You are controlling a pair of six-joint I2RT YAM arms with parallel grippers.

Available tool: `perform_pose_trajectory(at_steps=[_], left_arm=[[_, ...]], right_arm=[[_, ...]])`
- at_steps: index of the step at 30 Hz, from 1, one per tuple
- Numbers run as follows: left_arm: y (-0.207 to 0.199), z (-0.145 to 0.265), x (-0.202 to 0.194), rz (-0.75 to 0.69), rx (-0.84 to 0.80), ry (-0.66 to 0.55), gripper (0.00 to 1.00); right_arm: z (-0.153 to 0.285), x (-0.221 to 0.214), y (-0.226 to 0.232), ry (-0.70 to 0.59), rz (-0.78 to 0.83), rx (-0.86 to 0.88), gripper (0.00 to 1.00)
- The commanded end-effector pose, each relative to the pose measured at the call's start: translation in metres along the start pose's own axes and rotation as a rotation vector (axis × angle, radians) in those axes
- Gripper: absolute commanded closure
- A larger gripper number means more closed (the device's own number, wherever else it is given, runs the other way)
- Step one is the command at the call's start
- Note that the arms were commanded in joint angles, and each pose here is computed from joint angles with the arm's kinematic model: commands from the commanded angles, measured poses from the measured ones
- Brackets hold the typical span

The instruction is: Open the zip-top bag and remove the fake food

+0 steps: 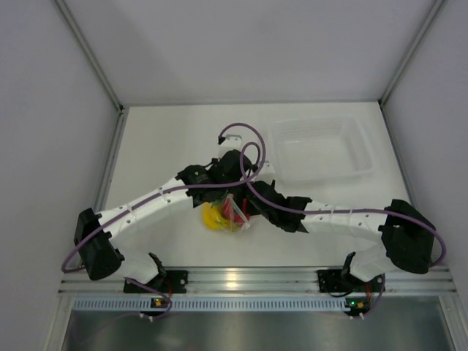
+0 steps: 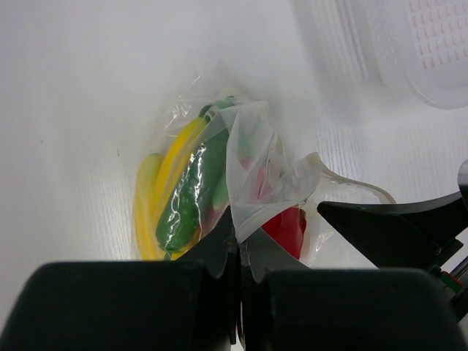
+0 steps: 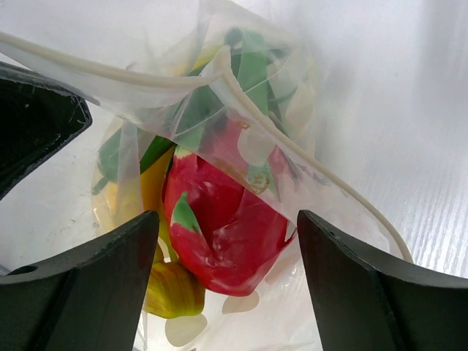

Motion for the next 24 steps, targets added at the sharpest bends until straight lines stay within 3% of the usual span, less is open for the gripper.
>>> perform_pose_trajectory(at_steps=[1, 12, 20, 24], left_arm=[[-0.04, 0.006, 0.031, 0.136, -0.207, -0.128, 1.0], [-0.04, 0.003, 0.024, 0.147, -0.205, -0.121, 1.0], [-0.039, 0.01, 0.03, 0.153, -0.224, -0.141, 1.0], [-0.035, 0.014, 0.033, 0.156, -0.217, -0.159, 1.0]], right_arm=[[0.013, -0.007, 0.061, 0.032, 0.034, 0.298, 0.23], [0.013, -0.014, 0.073, 0.036, 0.006, 0.433, 0.38], [-0.017, -0.023, 0.049, 0.042, 0.035, 0.179, 0.27], [-0.026, -0.034, 0.045, 0.091, 0.032, 0.176, 0.25]])
Point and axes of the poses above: each gripper's point midway between its finger pads, its own z axis back along the fingers, its own y axis along the line the jaws close on, x = y × z, the point moved 6 cm from there along z, back along the fingers, and after that the axes turned 10 degrees about -z, right-handed, at the moved point
